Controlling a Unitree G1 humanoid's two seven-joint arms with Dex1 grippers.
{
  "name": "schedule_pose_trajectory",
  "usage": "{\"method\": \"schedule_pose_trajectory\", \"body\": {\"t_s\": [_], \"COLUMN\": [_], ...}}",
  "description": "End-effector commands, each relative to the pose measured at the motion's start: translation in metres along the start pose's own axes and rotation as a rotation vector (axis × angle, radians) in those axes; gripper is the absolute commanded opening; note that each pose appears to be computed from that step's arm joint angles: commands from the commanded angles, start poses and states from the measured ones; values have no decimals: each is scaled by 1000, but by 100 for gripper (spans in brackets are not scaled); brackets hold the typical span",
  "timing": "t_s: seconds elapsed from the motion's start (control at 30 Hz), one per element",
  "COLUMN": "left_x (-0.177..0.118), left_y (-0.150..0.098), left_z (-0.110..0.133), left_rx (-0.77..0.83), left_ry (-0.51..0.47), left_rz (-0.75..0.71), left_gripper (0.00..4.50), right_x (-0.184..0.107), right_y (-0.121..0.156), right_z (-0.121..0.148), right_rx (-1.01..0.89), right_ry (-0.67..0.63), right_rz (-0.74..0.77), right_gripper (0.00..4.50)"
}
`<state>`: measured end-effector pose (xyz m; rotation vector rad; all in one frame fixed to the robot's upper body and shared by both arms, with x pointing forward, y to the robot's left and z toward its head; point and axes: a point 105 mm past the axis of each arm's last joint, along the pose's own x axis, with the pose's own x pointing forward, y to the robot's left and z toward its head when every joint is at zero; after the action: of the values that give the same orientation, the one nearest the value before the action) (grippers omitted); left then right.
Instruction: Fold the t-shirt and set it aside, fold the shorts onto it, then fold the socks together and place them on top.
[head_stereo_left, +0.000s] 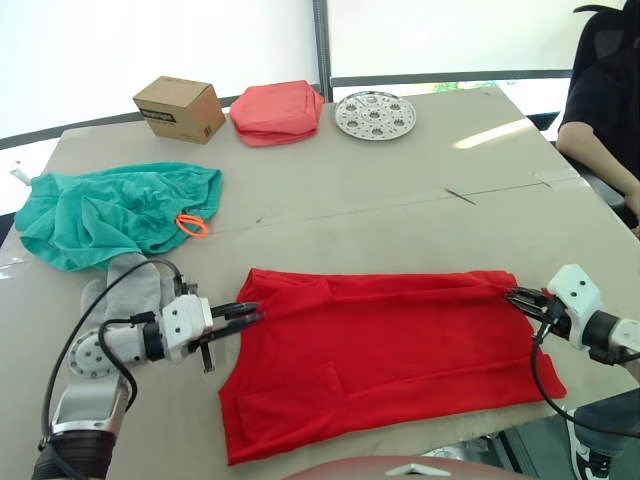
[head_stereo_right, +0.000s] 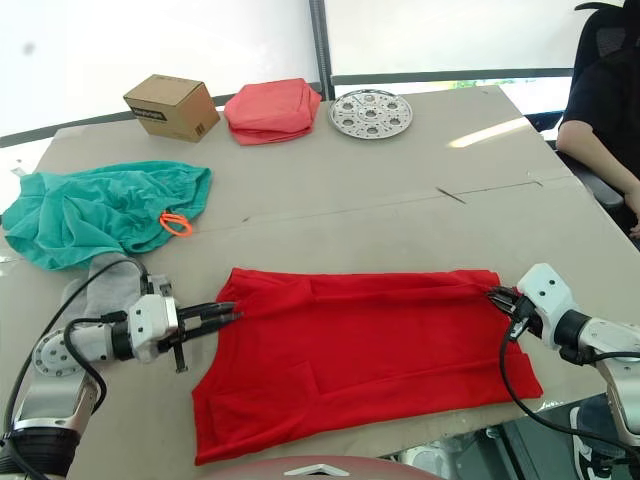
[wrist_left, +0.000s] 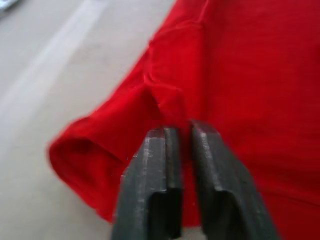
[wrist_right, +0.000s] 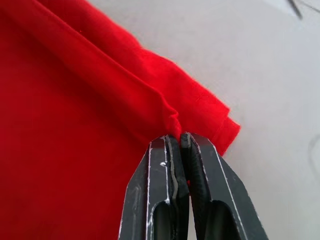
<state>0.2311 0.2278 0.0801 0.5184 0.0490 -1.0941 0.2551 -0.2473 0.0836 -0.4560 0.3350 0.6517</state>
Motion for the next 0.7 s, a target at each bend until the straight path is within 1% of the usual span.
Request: {"method": "schedule_pose_trajectory", "body": {"t_s": [0.03,0.13,0.23,0.3,0.33,0.37,0.4,0.43,0.47,0.5,0.53,0.6,0.63,0.67,0.7], "left_x": [-7,-18,-28,-30,-28,-26,-25,-19,-12,-5,2,13,19,23,26], "left_y": [5,14,17,19,21,22,24,27,28,30,33,38,39,40,42], "left_z": [8,9,13,19,22,24,25,30,34,39,44,49,51,52,54], "left_rx": [-2,-161,-339,-454,-492,-515,-528,-526,-506,-488,-481,-456,-433,-424,-430], "left_ry": [-19,-46,-91,-139,-154,-160,-160,-170,-173,-181,-195,-191,-185,-183,-183], "left_rz": [64,169,206,199,192,191,190,183,167,151,147,141,131,129,128], "left_gripper": [256,405,405,344,340,305,249,203,178,115,69,0,0,0,0], "right_x": [-8,-18,-26,-31,-33,-33,-34,-34,-32,-32,-31,-29,-30,-31,-35], "right_y": [-2,-7,-1,9,11,11,10,8,7,7,7,9,9,11,15], "right_z": [0,0,7,12,14,14,15,16,16,16,17,18,18,16,13], "right_rx": [-54,-44,-6,58,67,72,74,73,73,76,65,62,46,39,37], "right_ry": [0,-14,-44,-65,-69,-67,-66,-62,-60,-52,-51,-46,-33,-10,20], "right_rz": [-6,-49,-23,31,41,37,29,19,24,34,43,63,59,65,89], "right_gripper": [0,0,0,0,0,0,0,0,0,0,33,109,166,197,244]}}
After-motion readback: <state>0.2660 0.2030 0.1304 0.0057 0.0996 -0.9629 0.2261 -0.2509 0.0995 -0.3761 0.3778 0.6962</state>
